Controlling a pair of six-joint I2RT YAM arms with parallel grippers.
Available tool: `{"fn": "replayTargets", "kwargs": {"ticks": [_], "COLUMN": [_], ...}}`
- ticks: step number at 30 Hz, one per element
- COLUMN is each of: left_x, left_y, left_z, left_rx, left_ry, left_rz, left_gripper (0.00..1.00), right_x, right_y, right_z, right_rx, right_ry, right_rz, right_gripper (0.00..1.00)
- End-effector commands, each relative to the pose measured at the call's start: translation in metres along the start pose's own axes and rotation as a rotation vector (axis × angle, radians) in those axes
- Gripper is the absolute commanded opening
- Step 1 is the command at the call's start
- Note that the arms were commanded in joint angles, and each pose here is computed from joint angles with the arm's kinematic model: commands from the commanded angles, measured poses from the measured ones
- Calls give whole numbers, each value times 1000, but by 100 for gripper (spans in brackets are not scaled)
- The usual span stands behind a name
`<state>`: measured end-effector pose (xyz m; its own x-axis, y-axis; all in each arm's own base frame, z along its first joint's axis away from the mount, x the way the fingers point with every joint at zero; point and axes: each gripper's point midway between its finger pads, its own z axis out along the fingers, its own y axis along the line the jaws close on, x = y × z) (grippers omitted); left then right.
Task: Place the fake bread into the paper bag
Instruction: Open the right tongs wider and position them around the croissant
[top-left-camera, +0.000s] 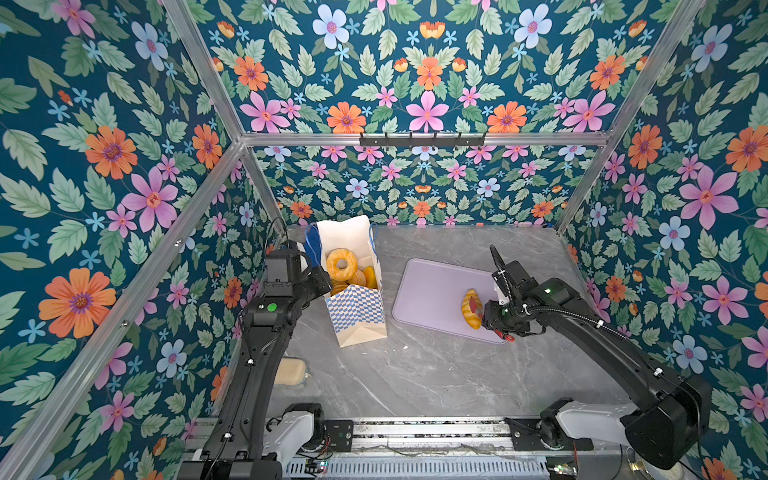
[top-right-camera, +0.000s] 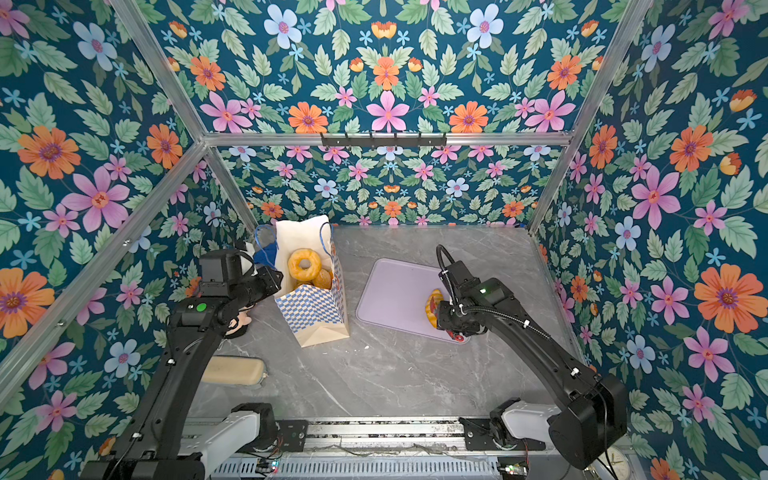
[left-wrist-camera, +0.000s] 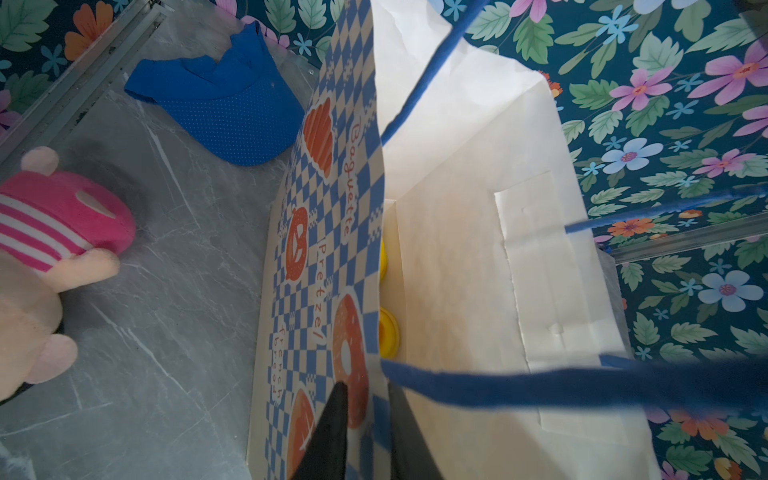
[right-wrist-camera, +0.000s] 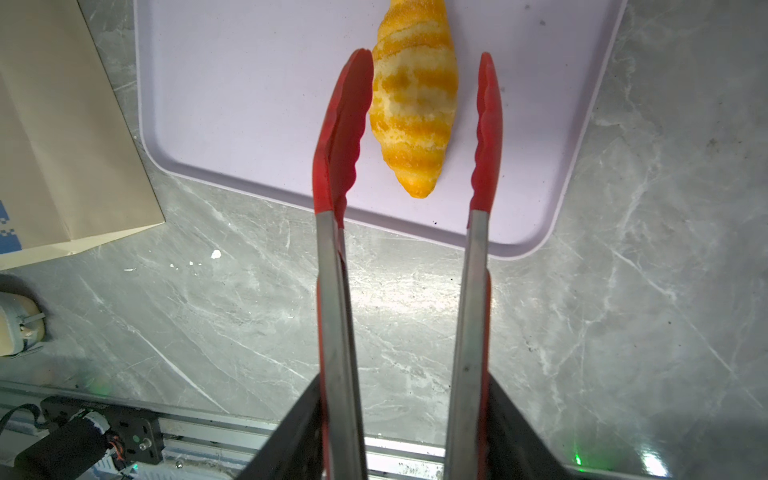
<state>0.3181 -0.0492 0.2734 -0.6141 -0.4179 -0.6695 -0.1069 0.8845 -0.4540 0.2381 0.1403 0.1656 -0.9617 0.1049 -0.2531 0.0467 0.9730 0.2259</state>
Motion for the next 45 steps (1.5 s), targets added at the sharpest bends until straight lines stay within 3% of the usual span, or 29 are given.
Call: {"fn": "replayTargets", "kwargs": {"ticks": [1, 26, 45], "left_x": [-2, 1, 0], "left_y": [-1, 1, 3], "left_z": [-1, 0, -3], "left_rx": [8, 0, -13], "left_ry": [-10, -7, -9], "left_rz": [16, 15, 19], "left_gripper": [20, 20, 21], "right_x": [-3, -13, -24], "right_y": [5, 5, 1], "right_z": [0, 41, 45], "right_rx": [-17, 49, 101], "right_ry": [-3, 59, 42], "right_rz": [-3, -33, -51], "right_gripper": [56, 59, 47]}}
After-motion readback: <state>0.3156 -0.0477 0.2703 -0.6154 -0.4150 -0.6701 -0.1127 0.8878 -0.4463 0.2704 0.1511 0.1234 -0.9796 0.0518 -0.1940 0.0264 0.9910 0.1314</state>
